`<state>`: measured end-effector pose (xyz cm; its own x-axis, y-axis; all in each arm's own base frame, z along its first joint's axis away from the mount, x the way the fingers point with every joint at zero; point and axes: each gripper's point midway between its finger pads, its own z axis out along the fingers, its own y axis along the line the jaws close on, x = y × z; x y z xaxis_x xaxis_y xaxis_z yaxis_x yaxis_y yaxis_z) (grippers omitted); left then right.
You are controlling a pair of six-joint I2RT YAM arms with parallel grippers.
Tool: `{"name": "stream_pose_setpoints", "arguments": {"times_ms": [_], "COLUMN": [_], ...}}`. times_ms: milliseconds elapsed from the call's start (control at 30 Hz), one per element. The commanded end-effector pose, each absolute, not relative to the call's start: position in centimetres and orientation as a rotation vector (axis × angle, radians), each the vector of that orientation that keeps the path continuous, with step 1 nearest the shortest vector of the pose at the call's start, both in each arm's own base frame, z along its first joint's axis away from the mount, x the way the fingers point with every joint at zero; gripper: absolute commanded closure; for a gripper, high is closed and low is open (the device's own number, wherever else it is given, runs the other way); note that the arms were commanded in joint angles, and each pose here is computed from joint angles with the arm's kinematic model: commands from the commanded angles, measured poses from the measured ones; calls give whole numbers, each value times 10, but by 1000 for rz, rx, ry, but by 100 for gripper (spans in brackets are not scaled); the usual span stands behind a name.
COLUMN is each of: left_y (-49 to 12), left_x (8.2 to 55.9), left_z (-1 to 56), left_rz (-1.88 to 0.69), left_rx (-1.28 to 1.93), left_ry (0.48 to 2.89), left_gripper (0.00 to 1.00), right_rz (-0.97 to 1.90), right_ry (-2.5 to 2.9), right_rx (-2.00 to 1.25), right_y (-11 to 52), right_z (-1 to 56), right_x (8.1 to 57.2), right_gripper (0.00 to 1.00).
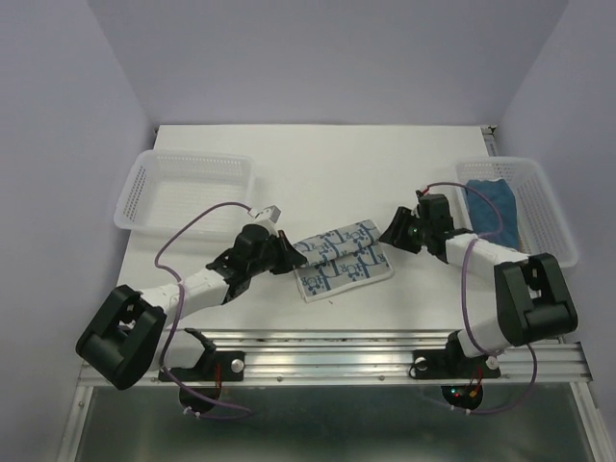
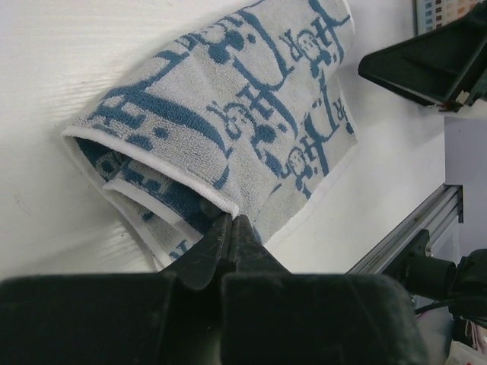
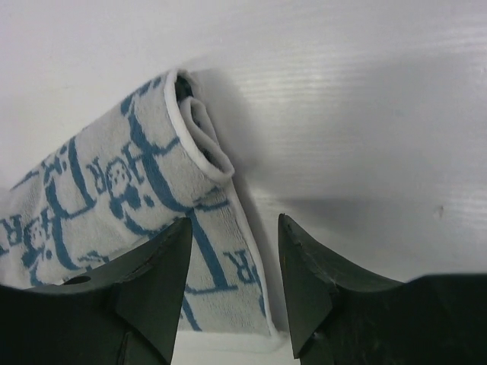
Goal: Fold and stack the towels
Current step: Fold the towel
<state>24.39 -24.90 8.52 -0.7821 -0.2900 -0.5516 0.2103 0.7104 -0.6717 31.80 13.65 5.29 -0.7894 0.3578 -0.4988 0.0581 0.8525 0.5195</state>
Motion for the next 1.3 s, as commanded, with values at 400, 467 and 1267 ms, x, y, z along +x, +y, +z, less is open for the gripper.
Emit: {"name": "stream_pose_setpoints", "arguments": {"times_ms": [400, 467, 1267], "left_y": [-256, -256, -242], "left_x": [252, 252, 166], "left_z": [90, 91, 79], "left_rz": [-997, -1001, -1192], "left_rx": [-29, -28, 47], "left_ry": [2228, 2227, 2256], "left_gripper": [100, 100, 100], "right_rz": [750, 790, 760], "right_ry": [2324, 2314, 2279], "right_rx": [351, 327, 365], "right_y": [160, 164, 129], "right_z": [60, 68, 80], "right_x": [389, 386, 257], "right_gripper": [69, 83, 99]}}
